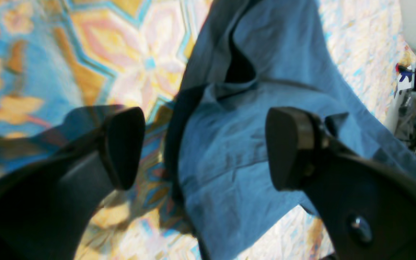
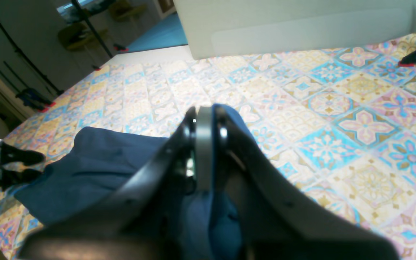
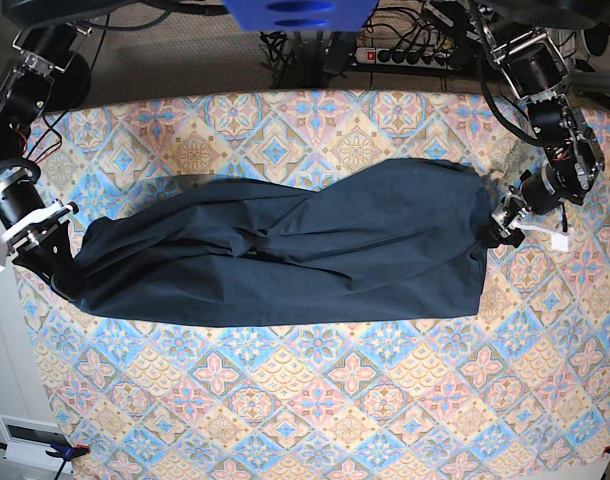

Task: Layout the t-shirt on the table in an organized manner, then fold the t-shirt properly
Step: 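Regrasp the shirt end with the left gripper, then lift the stretched shirt with both grippers and shake it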

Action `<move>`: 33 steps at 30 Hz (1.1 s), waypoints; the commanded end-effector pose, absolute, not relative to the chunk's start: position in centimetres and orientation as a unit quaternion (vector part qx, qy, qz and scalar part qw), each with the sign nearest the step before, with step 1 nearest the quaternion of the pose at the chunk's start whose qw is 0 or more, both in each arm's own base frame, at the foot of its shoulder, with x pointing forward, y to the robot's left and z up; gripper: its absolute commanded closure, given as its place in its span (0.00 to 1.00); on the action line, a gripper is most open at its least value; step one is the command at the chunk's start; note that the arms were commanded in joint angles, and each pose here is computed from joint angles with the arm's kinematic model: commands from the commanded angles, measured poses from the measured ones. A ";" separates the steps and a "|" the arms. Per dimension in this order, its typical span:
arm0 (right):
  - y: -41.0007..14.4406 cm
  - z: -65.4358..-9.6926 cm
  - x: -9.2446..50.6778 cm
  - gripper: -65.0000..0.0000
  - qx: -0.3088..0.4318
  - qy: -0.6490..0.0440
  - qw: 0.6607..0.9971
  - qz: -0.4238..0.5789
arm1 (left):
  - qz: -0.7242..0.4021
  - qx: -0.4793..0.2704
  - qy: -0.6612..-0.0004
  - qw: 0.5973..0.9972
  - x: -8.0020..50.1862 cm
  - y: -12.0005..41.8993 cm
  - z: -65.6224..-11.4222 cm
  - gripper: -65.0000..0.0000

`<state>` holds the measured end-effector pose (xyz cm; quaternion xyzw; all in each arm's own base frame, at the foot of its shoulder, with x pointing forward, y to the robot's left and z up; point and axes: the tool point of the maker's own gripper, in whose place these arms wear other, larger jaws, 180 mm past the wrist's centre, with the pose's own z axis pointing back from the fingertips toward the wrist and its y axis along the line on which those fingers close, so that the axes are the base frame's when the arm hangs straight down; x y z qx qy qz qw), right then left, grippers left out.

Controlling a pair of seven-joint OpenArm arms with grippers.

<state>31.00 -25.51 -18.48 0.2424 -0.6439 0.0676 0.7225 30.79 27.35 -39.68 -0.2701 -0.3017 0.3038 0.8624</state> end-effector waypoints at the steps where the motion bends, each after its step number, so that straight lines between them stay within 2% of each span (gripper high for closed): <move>1: -25.6 -16.3 31.1 1.00 0.242 -0.668 0.699 0.079 | 0.295 -0.270 -0.325 0.857 32.0 27.9 -38.5 0.24; 5: -25.6 -16.3 31.1 1.00 0.242 -0.668 0.699 0.079 | 0.277 -0.276 -0.316 0.864 32.4 26.3 -39.0 0.28; 8: -25.6 -16.3 31.1 1.00 0.242 -0.668 0.699 0.079 | 0.268 -0.280 -0.316 0.866 32.5 25.5 -38.9 0.38; 17: -25.6 -16.4 31.1 1.00 0.243 -0.668 0.699 0.079 | 0.224 -0.289 -0.343 0.865 33.0 24.5 -37.6 0.97; 18: -25.6 -16.4 31.1 1.00 0.243 -0.667 0.700 0.078 | 0.220 -0.288 -0.344 0.866 33.0 24.6 -37.5 1.00; 22: -25.8 -16.5 31.2 1.00 0.243 -0.668 0.700 0.075 | 0.215 -0.273 -0.355 0.868 33.0 26.2 -36.8 1.00; 27: -26.2 -16.1 31.3 1.00 0.238 -0.673 0.697 0.073 | 0.262 -0.297 -0.429 0.812 33.3 30.3 -31.7 1.00; 33: -28.2 -15.7 31.7 1.00 0.226 -0.684 0.692 0.051 | 0.246 -0.312 -0.477 0.784 33.6 33.6 -26.1 1.00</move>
